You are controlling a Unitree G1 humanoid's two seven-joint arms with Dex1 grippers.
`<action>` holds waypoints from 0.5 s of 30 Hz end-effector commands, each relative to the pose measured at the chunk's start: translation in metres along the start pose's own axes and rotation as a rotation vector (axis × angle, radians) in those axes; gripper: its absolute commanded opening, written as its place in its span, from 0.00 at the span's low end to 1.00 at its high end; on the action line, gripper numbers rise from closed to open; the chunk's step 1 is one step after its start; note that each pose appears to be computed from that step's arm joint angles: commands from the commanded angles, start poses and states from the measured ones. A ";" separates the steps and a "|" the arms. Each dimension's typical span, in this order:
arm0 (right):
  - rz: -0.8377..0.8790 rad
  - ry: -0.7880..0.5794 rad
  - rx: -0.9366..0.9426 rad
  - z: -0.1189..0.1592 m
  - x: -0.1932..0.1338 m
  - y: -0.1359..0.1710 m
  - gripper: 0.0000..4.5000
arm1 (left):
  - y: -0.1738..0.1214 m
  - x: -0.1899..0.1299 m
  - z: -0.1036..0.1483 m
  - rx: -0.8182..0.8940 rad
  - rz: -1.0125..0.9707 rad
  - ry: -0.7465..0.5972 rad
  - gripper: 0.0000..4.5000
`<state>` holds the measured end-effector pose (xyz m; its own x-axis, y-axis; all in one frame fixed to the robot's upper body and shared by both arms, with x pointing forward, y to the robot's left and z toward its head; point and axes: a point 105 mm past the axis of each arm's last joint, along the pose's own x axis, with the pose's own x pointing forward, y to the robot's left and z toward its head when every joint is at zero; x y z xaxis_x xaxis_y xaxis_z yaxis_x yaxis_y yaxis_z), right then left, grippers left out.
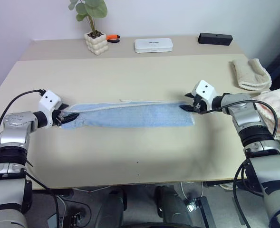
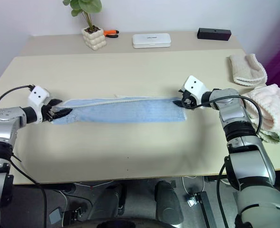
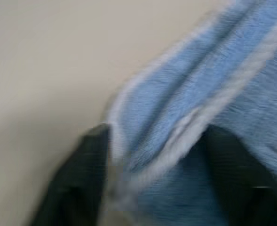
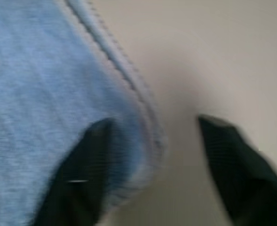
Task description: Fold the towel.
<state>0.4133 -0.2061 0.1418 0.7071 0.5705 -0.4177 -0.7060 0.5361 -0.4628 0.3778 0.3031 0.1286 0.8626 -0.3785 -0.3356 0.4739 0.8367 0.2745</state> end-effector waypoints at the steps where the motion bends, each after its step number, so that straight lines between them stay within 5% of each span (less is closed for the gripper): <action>1: -0.075 -0.041 -0.032 0.014 -0.006 -0.016 0.73 | 0.026 -0.006 0.028 -0.077 0.151 -0.140 0.83; 12: -0.139 -0.104 0.020 0.017 -0.035 -0.014 0.73 | 0.055 -0.023 0.028 -0.191 0.374 -0.238 0.83; 15: -0.101 -0.152 0.130 0.023 -0.056 0.004 0.93 | 0.048 -0.037 0.034 -0.166 0.323 -0.282 0.85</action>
<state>0.3827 -0.2255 0.1518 0.7683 0.5491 -0.3288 -0.6399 0.6479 -0.4132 0.3825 0.3416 0.1583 0.9885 -0.1325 -0.0728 0.1417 0.9799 0.1406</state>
